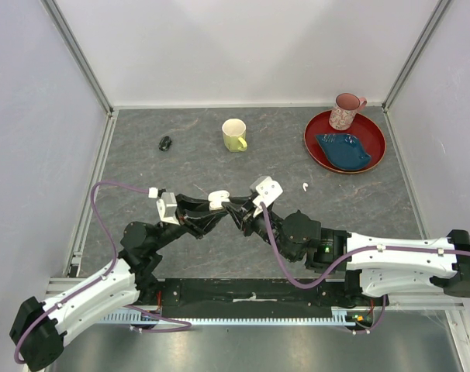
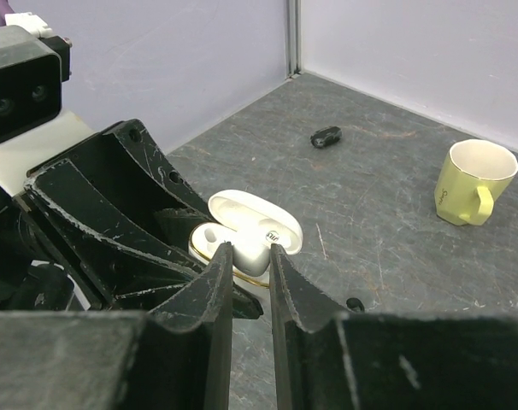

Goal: Insert the wireless bluetooth earbuds into the charging case
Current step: Place the earbud in the charging case, then pick up the earbud from the center of the board.

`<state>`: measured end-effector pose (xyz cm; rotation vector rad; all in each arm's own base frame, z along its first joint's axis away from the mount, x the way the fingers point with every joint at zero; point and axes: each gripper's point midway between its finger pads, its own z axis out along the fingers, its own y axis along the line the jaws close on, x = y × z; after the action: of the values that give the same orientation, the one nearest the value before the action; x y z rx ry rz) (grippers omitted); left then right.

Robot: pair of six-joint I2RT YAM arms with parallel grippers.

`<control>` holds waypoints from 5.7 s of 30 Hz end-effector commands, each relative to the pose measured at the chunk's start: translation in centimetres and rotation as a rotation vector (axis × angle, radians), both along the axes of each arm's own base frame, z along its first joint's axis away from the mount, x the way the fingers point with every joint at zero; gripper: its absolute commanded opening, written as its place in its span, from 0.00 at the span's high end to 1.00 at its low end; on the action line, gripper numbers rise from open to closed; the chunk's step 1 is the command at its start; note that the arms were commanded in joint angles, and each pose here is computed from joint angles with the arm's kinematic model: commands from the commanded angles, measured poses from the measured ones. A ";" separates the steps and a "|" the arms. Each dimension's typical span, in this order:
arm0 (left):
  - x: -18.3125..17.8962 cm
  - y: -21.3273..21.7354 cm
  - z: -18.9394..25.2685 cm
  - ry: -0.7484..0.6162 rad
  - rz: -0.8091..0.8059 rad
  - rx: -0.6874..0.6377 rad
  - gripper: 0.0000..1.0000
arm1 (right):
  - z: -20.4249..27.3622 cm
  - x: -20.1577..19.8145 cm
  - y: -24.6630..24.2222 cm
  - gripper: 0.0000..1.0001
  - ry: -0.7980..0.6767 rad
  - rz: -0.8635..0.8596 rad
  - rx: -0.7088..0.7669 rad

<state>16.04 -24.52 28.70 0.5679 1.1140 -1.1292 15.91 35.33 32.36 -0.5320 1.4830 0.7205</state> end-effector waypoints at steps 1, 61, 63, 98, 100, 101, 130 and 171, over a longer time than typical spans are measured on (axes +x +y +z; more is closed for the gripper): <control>-1.2 0.4 2.6 -0.149 -0.016 -0.013 0.98 | 1.2 0.2 -0.6 1.00 -0.008 -0.033 -0.002; -1.3 0.6 2.1 -0.189 0.003 0.047 0.98 | -0.1 -1.3 -0.1 1.00 0.025 0.077 -0.227; -1.3 0.6 2.2 -0.189 0.004 0.044 0.98 | -0.4 -1.4 0.1 0.97 0.032 0.083 -0.232; -1.5 1.6 2.5 -0.174 0.038 0.035 0.98 | 7.1 6.4 -11.1 0.02 0.235 -0.371 0.279; -1.5 1.7 2.9 -0.179 0.042 0.036 0.98 | 6.0 7.8 -12.8 0.02 0.279 -0.463 0.278; -1.5 1.7 3.1 -0.186 0.042 0.038 0.98 | 4.6 9.0 -14.4 0.02 0.324 -0.533 0.274; 5.8 2.4 7.1 -0.317 0.235 0.044 0.98 | -6.1 10.0 -17.7 0.02 0.615 -0.588 0.114; 2.0 4.0 4.9 -0.297 0.185 0.008 0.98 | -22.3 18.9 -26.2 0.25 0.948 -0.901 -0.139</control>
<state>18.37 -20.41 33.60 0.6157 0.9235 -0.8147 33.16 8.53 10.57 0.4867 2.3943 0.0335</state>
